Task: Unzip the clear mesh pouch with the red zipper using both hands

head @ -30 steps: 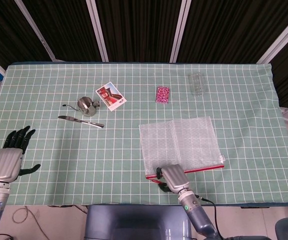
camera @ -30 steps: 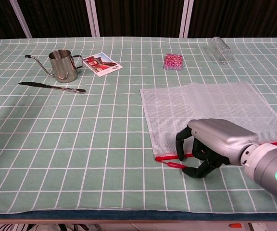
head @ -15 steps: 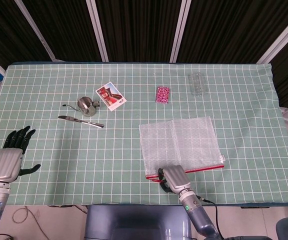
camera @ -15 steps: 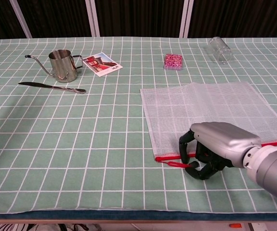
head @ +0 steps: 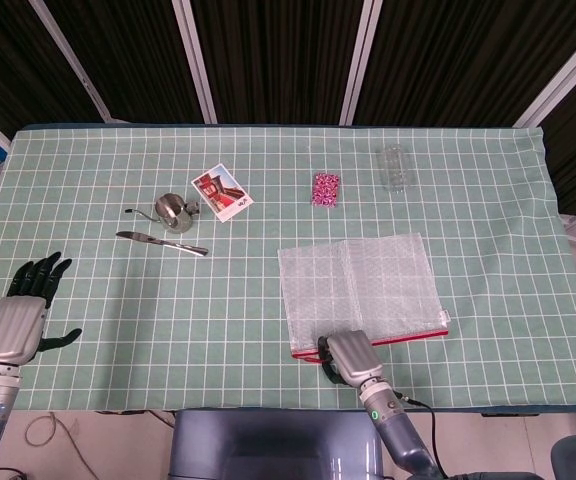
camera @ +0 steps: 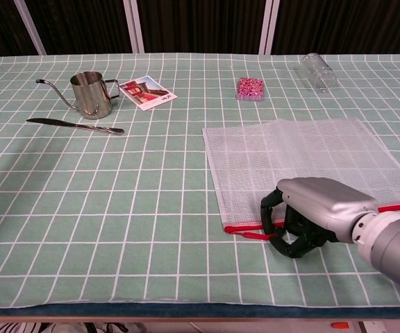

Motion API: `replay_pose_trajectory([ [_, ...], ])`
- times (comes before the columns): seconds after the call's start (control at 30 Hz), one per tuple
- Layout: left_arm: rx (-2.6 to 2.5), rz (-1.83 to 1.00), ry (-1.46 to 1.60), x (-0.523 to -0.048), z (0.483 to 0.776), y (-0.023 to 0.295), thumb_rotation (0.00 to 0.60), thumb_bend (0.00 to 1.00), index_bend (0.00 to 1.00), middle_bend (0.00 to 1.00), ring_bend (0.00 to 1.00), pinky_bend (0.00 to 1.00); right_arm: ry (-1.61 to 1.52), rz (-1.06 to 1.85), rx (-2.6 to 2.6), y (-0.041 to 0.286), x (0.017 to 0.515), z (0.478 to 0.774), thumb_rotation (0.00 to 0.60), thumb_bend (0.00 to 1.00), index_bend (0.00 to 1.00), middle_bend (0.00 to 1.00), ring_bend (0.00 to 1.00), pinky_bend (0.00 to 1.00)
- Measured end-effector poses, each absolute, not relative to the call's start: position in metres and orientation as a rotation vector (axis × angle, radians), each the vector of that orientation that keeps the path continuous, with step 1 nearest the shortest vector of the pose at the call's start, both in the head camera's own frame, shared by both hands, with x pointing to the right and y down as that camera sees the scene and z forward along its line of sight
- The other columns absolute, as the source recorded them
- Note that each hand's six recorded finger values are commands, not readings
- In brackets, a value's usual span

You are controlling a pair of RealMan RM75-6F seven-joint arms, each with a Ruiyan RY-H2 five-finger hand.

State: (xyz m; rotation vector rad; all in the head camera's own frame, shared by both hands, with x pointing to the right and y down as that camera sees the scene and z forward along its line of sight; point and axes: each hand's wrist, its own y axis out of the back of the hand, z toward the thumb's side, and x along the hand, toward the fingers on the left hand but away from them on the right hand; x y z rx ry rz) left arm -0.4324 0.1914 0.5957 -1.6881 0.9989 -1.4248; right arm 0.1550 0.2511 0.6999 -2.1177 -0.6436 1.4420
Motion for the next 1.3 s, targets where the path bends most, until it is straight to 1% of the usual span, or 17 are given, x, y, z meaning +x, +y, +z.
replay_pose_trajectory([
  [0.13,-1.688,-1.425,0.998,-0.432,0.596,0.191,0.600,0.07,0.00,0.00,0.00,0.00,-0.644,1.442,-2.122,0.252,0.155,0.701,0.600,0.58,0.56,1.00,1.00,0.95],
  [0.4,-1.689,-1.424,0.999,-0.432,0.596,0.191,0.600,0.07,0.00,0.00,0.00,0.00,-0.658,1.432,-2.122,0.251,0.155,0.701,0.600,0.58,0.57,1.00,1.00,0.95],
  [0.67,-1.683,-1.423,1.001,-0.431,0.596,0.190,0.600,0.07,0.00,0.00,0.00,0.00,-0.709,1.373,-2.117,0.238,0.151,0.687,0.600,0.58,0.58,1.00,1.00,0.95],
  [0.97,-1.670,-1.406,1.002,-0.427,0.593,0.185,0.600,0.07,0.00,0.00,0.00,0.00,-0.770,1.305,-2.087,0.213,0.147,0.666,0.600,0.58,0.60,1.00,1.00,0.95],
  [1.1,-1.661,-1.384,0.985,-0.420,0.590,0.178,0.600,0.07,0.00,0.00,0.00,0.00,-0.807,1.257,-2.068,0.195,0.141,0.651,0.600,0.58,0.60,1.00,1.00,0.95],
  [1.23,-1.661,-1.331,0.954,-0.402,0.583,0.161,0.600,0.08,0.01,0.00,0.00,0.00,-0.836,1.206,-2.051,0.174,0.132,0.635,0.600,0.58,0.61,1.00,1.00,0.95],
  [1.3,-1.669,-1.298,0.934,-0.389,0.579,0.149,0.600,0.11,0.06,0.00,0.00,0.00,-0.850,1.176,-2.044,0.163,0.126,0.625,0.600,0.58,0.61,1.00,1.00,0.95],
])
